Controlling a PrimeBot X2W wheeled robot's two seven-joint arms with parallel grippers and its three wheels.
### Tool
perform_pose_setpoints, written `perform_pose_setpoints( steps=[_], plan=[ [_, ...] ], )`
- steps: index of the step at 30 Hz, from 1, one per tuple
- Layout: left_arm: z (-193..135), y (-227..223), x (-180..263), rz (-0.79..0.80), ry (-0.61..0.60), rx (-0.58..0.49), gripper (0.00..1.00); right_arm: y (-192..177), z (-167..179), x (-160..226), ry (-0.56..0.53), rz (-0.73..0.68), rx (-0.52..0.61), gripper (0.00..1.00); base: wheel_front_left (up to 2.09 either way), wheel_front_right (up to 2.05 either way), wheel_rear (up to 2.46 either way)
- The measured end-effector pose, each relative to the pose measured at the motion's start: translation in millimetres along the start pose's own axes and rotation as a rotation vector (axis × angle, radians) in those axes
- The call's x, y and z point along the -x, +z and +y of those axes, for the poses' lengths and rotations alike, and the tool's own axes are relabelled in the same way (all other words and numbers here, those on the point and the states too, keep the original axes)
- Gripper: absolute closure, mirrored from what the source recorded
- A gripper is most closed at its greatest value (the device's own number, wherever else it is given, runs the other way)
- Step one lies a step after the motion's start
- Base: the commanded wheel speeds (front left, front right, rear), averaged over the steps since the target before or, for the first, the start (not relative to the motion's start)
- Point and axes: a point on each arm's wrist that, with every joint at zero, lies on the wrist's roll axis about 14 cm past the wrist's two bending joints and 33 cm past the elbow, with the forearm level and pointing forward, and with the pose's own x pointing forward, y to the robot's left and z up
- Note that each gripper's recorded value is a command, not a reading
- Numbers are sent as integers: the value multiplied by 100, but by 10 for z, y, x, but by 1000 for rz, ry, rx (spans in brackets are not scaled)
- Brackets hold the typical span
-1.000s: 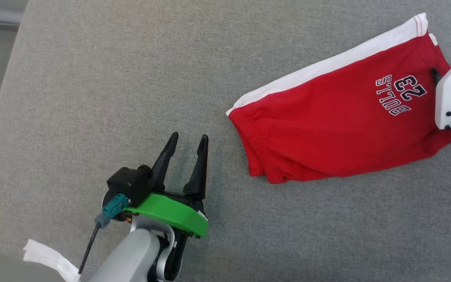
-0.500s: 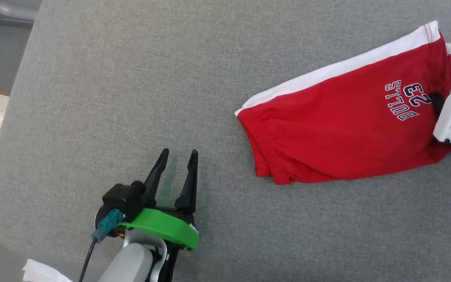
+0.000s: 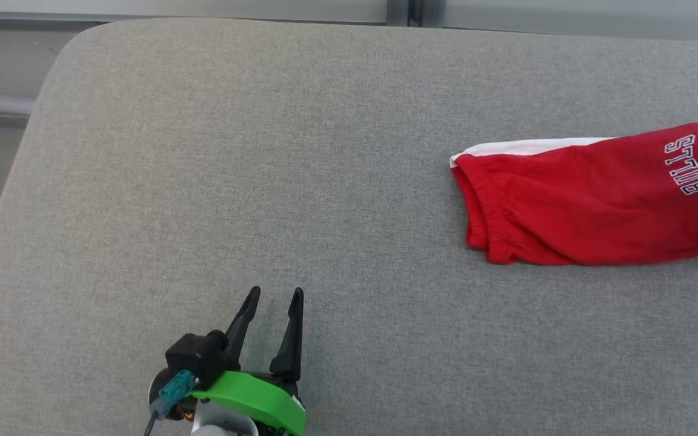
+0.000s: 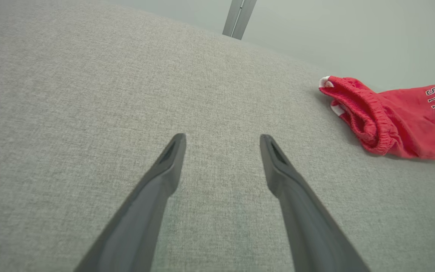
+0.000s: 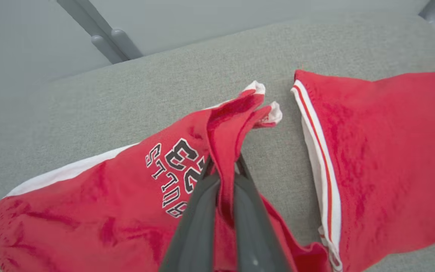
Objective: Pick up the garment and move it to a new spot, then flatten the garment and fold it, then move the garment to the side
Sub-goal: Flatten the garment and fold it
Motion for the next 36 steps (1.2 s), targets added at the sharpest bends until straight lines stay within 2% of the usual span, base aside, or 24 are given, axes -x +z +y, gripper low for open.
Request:
perform_pose_setpoints(
  steps=[3, 5, 8, 11, 18, 23, 24, 25, 26, 30, 36],
  plan=[
    [-39, -27, 55, 1, 1, 17, 0, 94, 370, 61, 87, -18, 70, 100, 0, 0, 0],
    [-58, -45, 78, 3, 2, 29, 0, 40, 753, 68, 178, 1, 129, 100, 0, 0, 0],
    [-69, -72, 99, 7, 4, 39, 0, -303, 1329, 78, 320, 90, 205, 100, 0, 0, 0],
    [-59, -110, 115, 14, 12, 50, 0, -621, 1679, 97, 406, 165, 255, 100, 0, 0, 0],
    [31, -198, 165, 38, 41, 49, 0, -905, 2027, 41, 479, 221, 265, 100, 0, 0, 0],
    [67, -202, 184, 36, 53, 49, 0, -913, 2144, 66, 501, 208, 247, 100, 0, 0, 0],
    [59, -210, 185, 38, 49, 50, 0, -909, 2172, 76, 504, 202, 243, 71, 0, 0, 0],
    [50, -219, 186, 41, 46, 51, 0, -911, 2182, 82, 506, 201, 243, 52, 0, 0, 0],
    [39, -231, 186, 44, 42, 51, 0, -913, 2198, 92, 508, 195, 250, 0, 0, 0, 0],
    [14, -246, 183, 48, 32, 53, 0, -854, 2291, 161, 534, 140, 219, 0, 0, 0, 0],
    [36, -212, 182, 39, 28, 36, 0, -612, 2406, 427, 612, -41, 54, 0, 0, 0, 0]
  ],
)
